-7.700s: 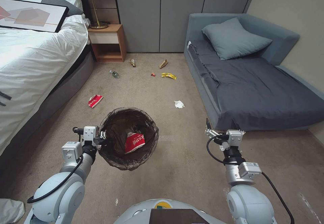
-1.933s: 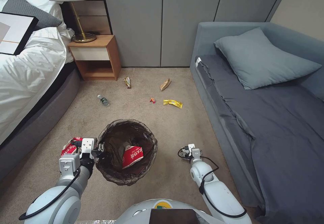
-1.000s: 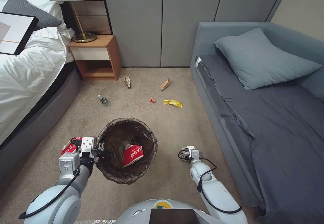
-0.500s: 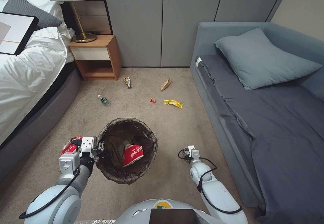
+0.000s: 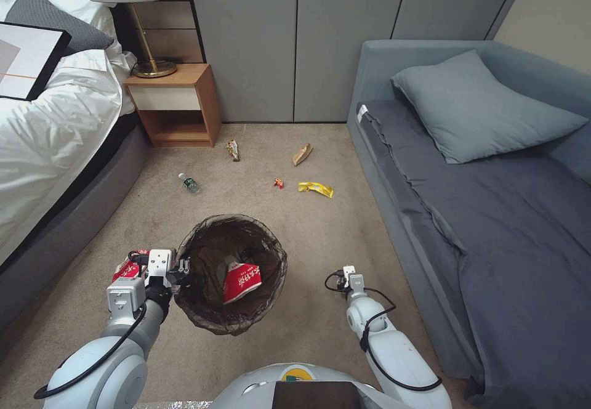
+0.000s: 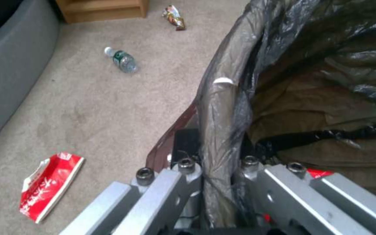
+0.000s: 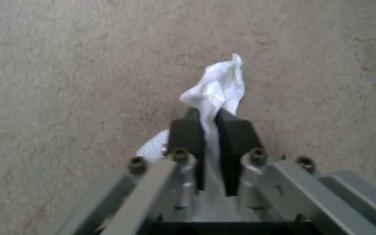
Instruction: Pick up the trash bin, then pick up the garbage from the floor and place it into the trash bin.
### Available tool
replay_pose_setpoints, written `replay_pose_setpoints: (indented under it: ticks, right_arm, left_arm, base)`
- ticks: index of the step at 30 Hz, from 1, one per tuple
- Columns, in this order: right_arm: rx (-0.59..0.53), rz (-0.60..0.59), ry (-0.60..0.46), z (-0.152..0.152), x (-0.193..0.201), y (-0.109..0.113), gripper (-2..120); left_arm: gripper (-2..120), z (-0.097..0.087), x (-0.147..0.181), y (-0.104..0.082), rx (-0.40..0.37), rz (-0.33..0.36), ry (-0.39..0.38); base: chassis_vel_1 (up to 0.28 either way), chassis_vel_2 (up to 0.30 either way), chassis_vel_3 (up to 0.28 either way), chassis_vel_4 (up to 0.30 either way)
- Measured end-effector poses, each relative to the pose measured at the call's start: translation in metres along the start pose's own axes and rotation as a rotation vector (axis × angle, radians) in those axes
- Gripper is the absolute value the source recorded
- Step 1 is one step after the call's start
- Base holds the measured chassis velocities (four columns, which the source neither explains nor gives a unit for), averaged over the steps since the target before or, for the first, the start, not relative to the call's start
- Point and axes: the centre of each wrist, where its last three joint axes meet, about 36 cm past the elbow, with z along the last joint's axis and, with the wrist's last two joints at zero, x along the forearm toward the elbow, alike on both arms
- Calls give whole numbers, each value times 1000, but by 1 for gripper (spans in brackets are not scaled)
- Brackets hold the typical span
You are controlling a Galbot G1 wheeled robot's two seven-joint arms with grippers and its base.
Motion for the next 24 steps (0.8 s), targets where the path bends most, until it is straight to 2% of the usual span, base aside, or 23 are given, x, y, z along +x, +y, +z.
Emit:
replay_pose_setpoints:
  ticks: [1, 7, 10, 14, 15, 17, 18, 21, 22, 24]
  right_arm:
    - [-1, 0, -4, -1, 1, 0, 0]
    - [-6, 13, -30, -5, 4, -6, 0]
    - [-29, 17, -83, -17, 16, -13, 0]
    - [-43, 22, -201, -44, 48, -34, 0]
    - [-43, 22, -201, -44, 48, -34, 0]
    - [-62, 13, -298, -72, 76, -46, 0]
    - [-62, 13, -298, -72, 76, -46, 0]
    - [-100, -31, -416, -113, 123, -58, 0]
    - [-100, -31, -416, -113, 123, -58, 0]
    - [-112, -72, -474, -134, 151, -65, 0]
  left_arm:
    - [2, 0, 0, 0, 1, 1, 1]
    - [2, 0, 0, 0, -1, 3, 3]
    - [2, 1, 0, 0, -4, 5, 9]
    - [2, 1, 1, 1, -7, 7, 13]
    - [2, 1, 1, 1, -7, 7, 13]
    - [2, 0, 0, 1, -9, 9, 13]
    - [2, 0, 0, 1, -9, 9, 13]
    - [2, 0, 0, 1, -12, 12, 15]
    - [2, 0, 0, 1, -12, 12, 15]
    - [2, 0, 0, 1, -13, 13, 16]
  base:
    - [0, 0, 0, 0]
    - [0, 0, 0, 0]
    - [0, 0, 0, 0]
    - [0, 0, 0, 0]
    - [0, 0, 0, 0]
    - [0, 0, 0, 0]
    - [0, 0, 0, 0]
    - [0, 0, 0, 0]
    - [0, 0, 0, 0]
    - [0, 0, 0, 0]
